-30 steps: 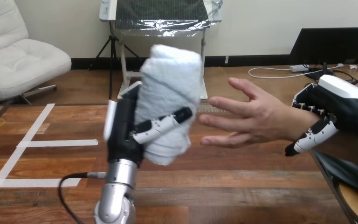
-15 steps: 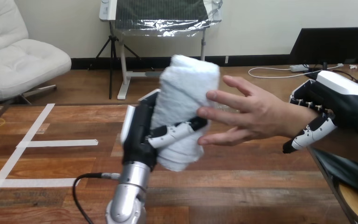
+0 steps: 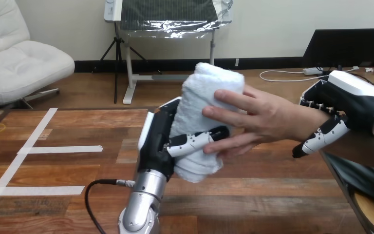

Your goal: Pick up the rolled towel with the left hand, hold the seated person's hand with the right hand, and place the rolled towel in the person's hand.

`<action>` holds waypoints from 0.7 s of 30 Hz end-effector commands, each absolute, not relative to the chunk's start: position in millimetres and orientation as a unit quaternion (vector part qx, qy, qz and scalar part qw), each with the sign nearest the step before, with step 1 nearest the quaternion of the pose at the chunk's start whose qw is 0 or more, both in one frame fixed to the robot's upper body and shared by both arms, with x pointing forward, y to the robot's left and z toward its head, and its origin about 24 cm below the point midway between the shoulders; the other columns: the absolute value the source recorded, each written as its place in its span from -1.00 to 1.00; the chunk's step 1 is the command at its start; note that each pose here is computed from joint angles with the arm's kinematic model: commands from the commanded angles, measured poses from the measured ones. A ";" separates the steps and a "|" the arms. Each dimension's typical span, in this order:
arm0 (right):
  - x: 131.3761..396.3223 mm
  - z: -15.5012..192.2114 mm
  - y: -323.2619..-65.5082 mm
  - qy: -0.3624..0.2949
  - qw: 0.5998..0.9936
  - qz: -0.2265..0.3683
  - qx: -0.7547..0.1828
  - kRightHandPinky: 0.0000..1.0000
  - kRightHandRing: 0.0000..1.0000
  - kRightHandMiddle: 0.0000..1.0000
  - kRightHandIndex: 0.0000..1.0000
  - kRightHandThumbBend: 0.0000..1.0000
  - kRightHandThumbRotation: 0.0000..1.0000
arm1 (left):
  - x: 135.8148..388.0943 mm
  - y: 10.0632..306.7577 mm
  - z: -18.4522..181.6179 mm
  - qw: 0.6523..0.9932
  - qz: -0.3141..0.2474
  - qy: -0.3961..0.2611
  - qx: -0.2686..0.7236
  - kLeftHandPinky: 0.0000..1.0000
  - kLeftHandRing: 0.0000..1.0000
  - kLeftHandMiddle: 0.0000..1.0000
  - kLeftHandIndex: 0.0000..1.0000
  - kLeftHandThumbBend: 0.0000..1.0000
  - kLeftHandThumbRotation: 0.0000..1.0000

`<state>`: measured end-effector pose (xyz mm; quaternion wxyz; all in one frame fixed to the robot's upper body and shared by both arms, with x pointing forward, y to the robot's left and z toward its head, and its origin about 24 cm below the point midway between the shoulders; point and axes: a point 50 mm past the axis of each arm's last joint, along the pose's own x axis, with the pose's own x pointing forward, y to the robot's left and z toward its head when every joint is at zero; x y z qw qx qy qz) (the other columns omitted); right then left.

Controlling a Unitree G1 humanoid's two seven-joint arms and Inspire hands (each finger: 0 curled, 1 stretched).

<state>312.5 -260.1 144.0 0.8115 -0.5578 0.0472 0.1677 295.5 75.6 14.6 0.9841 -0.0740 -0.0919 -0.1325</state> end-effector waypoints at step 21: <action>320.6 164.6 -253.6 0.011 0.817 0.151 -0.556 -0.45 -0.35 -0.23 -0.23 0.88 -0.85 | 288.3 23.0 28.4 0.967 -0.197 -0.122 -0.106 -0.43 -0.33 -0.22 -0.14 0.26 -1.00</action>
